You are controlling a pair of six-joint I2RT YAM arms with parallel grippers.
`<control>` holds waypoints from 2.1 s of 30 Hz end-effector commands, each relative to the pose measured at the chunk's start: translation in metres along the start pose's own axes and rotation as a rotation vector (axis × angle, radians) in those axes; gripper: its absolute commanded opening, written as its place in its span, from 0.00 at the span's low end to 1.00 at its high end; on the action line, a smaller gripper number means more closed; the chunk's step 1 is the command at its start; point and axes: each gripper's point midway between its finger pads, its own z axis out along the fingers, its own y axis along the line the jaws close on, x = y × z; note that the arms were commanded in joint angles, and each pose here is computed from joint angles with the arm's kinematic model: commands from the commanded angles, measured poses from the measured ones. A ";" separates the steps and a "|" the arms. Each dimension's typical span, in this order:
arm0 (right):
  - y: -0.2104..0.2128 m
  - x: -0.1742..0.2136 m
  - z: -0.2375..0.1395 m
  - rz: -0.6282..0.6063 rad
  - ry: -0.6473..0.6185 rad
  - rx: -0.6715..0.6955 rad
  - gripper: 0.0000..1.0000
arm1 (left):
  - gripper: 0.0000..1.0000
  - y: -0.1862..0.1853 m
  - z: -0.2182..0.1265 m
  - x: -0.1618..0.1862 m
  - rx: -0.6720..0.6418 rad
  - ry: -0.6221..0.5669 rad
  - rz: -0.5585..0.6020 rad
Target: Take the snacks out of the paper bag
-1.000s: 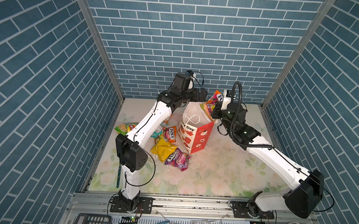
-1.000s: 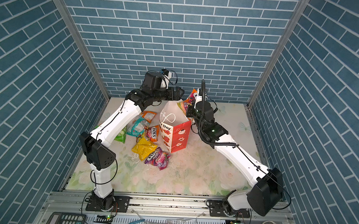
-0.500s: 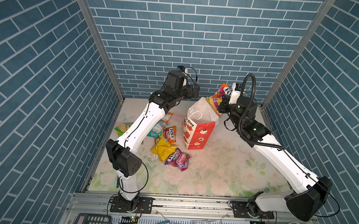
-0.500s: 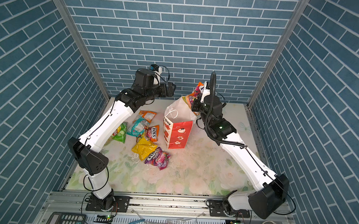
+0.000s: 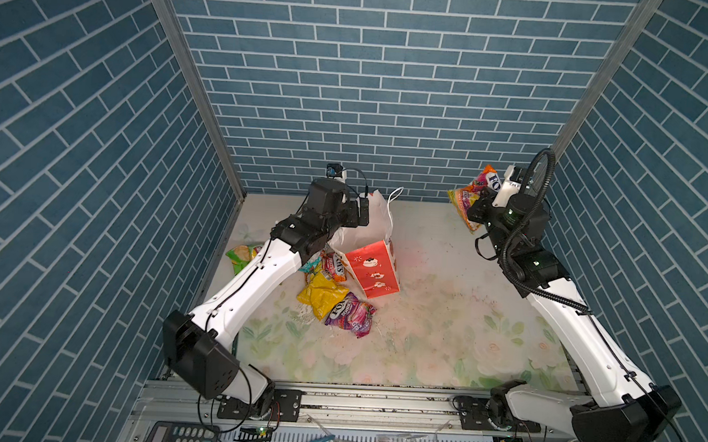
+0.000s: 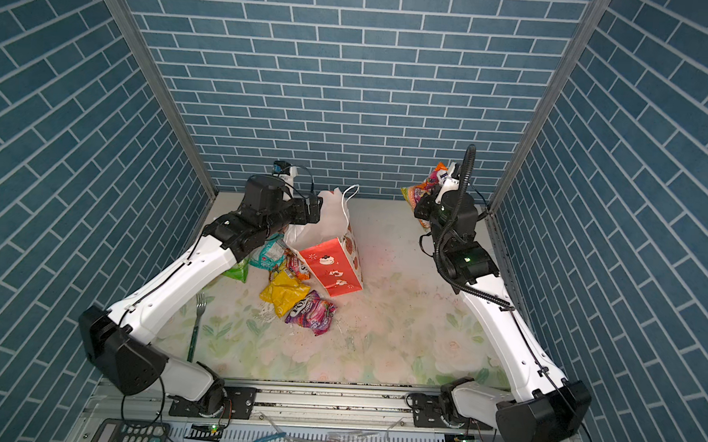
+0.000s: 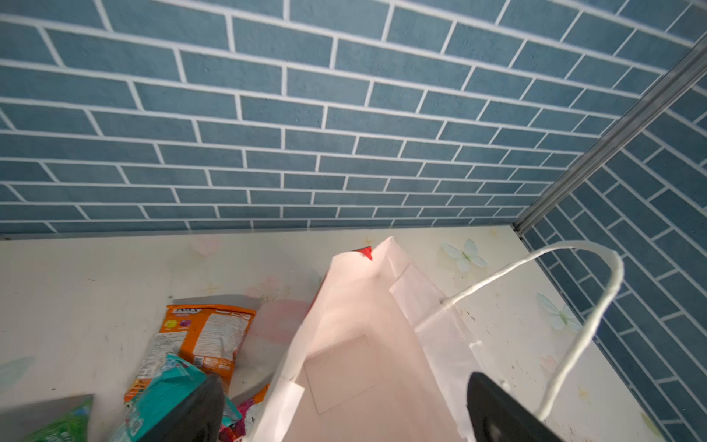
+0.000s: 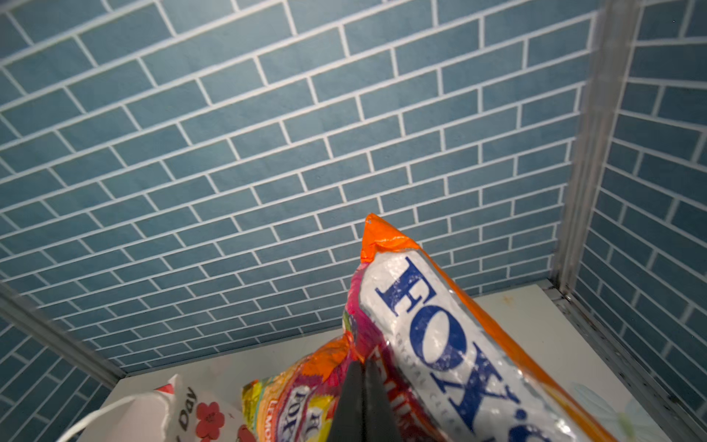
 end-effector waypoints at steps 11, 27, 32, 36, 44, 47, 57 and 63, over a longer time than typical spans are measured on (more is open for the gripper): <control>-0.068 0.176 0.044 0.170 0.361 0.120 0.00 | 1.00 0.076 -0.051 -0.001 -0.193 -0.183 -0.052; -0.087 0.210 0.086 0.091 0.420 0.127 0.55 | 1.00 0.183 -0.055 0.085 -0.448 -0.170 -0.083; -0.089 0.176 0.080 0.028 0.334 0.141 0.97 | 0.99 0.201 -0.058 0.096 -0.510 -0.175 -0.071; -0.093 0.125 0.063 -0.066 0.163 0.171 0.99 | 1.00 0.211 -0.058 0.102 -0.550 -0.181 -0.019; -0.144 0.102 0.033 -0.180 -0.113 0.337 0.99 | 1.00 0.241 -0.054 0.125 -0.613 -0.163 0.008; -0.167 0.116 0.012 -0.185 -0.193 0.403 0.99 | 1.00 0.249 -0.049 0.138 -0.630 -0.148 0.024; -0.222 0.172 -0.028 -0.258 -0.113 0.635 0.99 | 1.00 0.262 -0.037 0.156 -0.656 -0.143 0.046; -0.235 0.190 -0.032 -0.262 -0.045 0.664 0.99 | 1.00 0.264 -0.030 0.165 -0.643 -0.094 0.081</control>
